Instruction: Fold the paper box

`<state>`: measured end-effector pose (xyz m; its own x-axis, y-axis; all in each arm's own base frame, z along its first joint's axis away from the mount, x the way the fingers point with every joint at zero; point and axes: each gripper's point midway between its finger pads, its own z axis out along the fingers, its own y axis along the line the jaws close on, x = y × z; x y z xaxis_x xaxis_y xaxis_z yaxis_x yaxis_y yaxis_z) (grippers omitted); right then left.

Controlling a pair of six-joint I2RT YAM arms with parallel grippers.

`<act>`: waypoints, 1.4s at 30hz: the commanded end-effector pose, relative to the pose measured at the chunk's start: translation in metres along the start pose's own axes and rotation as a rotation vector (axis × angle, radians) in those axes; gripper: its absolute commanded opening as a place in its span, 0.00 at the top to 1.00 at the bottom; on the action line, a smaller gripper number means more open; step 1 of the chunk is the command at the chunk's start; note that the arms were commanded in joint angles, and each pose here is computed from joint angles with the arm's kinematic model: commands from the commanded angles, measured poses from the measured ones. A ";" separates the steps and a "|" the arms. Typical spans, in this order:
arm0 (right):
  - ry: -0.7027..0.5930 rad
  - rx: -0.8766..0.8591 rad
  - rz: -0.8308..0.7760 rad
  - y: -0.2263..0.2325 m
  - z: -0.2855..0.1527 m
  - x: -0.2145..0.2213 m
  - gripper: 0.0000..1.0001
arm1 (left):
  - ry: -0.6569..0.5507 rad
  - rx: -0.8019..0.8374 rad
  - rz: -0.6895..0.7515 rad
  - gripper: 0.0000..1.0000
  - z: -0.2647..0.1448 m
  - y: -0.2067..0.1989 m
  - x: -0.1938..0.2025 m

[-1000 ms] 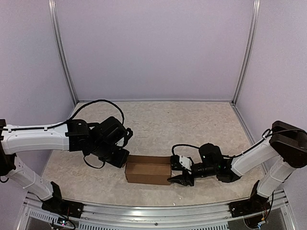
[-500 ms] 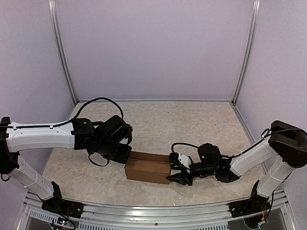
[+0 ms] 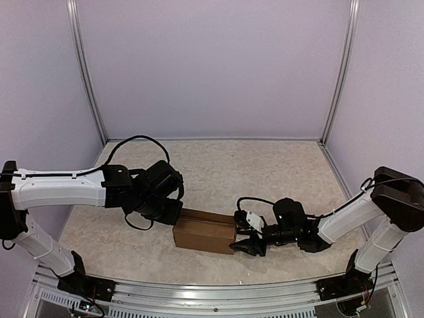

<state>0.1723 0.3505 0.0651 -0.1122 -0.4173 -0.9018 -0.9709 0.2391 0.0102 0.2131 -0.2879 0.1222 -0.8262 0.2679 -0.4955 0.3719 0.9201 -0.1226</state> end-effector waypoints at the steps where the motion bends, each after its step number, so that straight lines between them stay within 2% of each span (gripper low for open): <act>1: 0.031 0.037 0.004 -0.005 0.005 0.005 0.77 | 0.108 0.087 0.001 1.00 0.015 -0.018 0.032; 14: 0.045 0.049 0.000 -0.008 0.007 0.008 0.77 | 0.117 0.107 -0.048 1.00 0.006 -0.021 0.034; 31: 0.054 0.074 0.016 -0.011 0.008 0.008 0.76 | 0.146 0.026 -0.034 1.00 0.022 -0.014 0.071; 38: 0.041 0.085 0.020 -0.013 0.006 0.003 0.69 | 0.146 0.000 -0.033 1.00 0.026 -0.012 0.074; 42: 0.026 0.082 0.050 -0.013 0.005 -0.003 0.55 | 0.132 0.000 -0.039 1.00 0.027 -0.014 0.071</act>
<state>0.1765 0.3511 0.0634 -0.1269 -0.4244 -0.8965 -0.9626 0.2709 0.0080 0.1933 -0.2844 0.1016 -0.8385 0.1936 -0.5094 0.2955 0.9469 -0.1266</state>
